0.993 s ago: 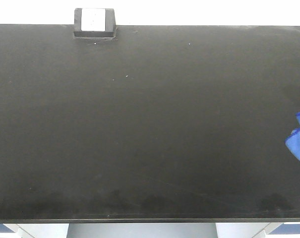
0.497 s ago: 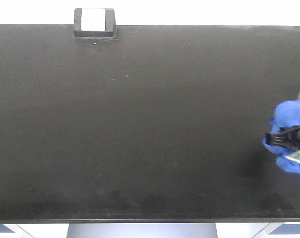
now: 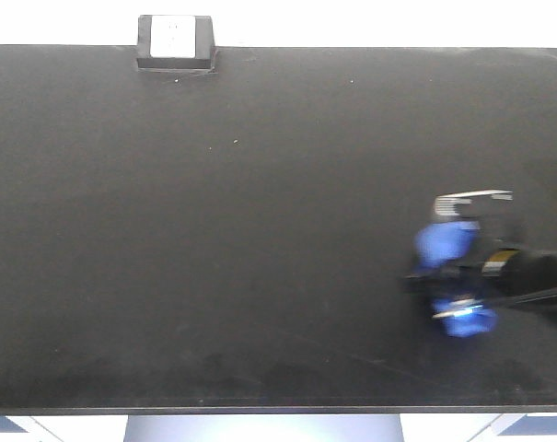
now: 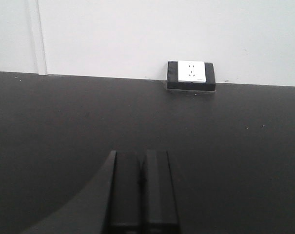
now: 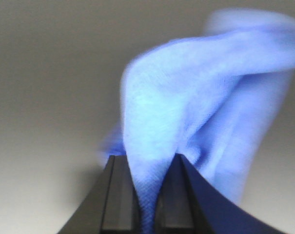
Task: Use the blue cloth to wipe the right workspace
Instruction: 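Lower the blue cloth onto the counter with the right gripper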
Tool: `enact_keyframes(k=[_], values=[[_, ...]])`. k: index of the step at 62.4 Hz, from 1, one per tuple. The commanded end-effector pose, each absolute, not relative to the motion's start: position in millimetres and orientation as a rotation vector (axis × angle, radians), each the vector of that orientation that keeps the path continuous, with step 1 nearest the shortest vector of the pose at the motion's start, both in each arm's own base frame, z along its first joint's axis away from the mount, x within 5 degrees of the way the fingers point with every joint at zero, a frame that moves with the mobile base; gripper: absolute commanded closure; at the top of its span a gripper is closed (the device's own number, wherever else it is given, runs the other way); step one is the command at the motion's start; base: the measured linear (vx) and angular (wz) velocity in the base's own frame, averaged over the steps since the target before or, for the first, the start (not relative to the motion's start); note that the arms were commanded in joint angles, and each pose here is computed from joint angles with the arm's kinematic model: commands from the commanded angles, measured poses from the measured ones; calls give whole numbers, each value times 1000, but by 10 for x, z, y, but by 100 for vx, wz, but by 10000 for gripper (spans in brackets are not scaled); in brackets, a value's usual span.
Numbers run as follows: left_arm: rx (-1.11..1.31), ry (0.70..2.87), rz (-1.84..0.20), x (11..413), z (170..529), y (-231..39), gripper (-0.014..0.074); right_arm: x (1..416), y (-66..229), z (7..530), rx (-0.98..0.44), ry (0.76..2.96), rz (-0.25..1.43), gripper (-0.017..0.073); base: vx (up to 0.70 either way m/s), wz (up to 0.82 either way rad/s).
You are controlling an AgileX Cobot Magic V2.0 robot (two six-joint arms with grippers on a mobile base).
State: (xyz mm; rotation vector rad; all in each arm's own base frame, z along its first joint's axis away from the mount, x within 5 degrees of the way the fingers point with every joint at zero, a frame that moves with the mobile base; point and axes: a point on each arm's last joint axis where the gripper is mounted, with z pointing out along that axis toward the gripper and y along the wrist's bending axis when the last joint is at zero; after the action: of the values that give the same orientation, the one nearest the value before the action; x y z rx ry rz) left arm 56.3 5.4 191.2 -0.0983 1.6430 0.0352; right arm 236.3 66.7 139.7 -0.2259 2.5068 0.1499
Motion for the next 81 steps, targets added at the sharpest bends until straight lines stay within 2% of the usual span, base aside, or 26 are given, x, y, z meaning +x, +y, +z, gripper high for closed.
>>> enact_keyframes(k=[1, 11, 14, 19, 25, 30, 41, 51, 60, 66, 71, 81], values=[[-89, 1579, 18, 567, 1889, 42, 599, 2423, 1145, 1532, -305, 2352, 285, 559, 0, 0], [-89, 1579, 18, 567, 1889, 42, 599, 2361, 1873, 1538, -511, 2316, 418, 559, 0, 0], [-89, 1579, 18, 567, 1889, 42, 599, 2367, 1979, 1519, -569, 2311, 418, 559, 0, 0], [-89, 1579, 18, 567, 1889, 42, 599, 2407, 1986, 1438, -568, 2350, 402, 559, 0, 0], [-89, 1579, 18, 567, 1889, 42, 599, 2497, 1816, 1395, -501, 2402, 364, 559, 0, 0], [-89, 1579, 18, 567, 1889, 42, 599, 2623, 1544, 1390, -401, 2465, 311, 559, 0, 0], [-89, 1579, 18, 567, 1889, 42, 599, 2878, 704, 1403, -197, 2550, 135, 559, 0, 0], [-89, 1579, 18, 567, 1889, 42, 599, 2905, -127, 1390, -10, 2616, -38, 559, 0, 0], [-89, 1579, 18, 567, 1889, 42, 599, 2830, -627, 1388, 159, 2626, -123, 559, 0, 0], [-89, 1579, 18, 567, 1889, 42, 599, 2825, -653, 1388, 240, 2617, -99, 559, 0, 0], [-89, 1579, 18, 567, 1889, 42, 599, 2851, -523, 1388, 230, 2617, -62, 559, 0, 0], [-89, 1579, 18, 567, 1889, 42, 599, 2920, 69, 1401, 92, 2596, 61, 559, 0, 0]])
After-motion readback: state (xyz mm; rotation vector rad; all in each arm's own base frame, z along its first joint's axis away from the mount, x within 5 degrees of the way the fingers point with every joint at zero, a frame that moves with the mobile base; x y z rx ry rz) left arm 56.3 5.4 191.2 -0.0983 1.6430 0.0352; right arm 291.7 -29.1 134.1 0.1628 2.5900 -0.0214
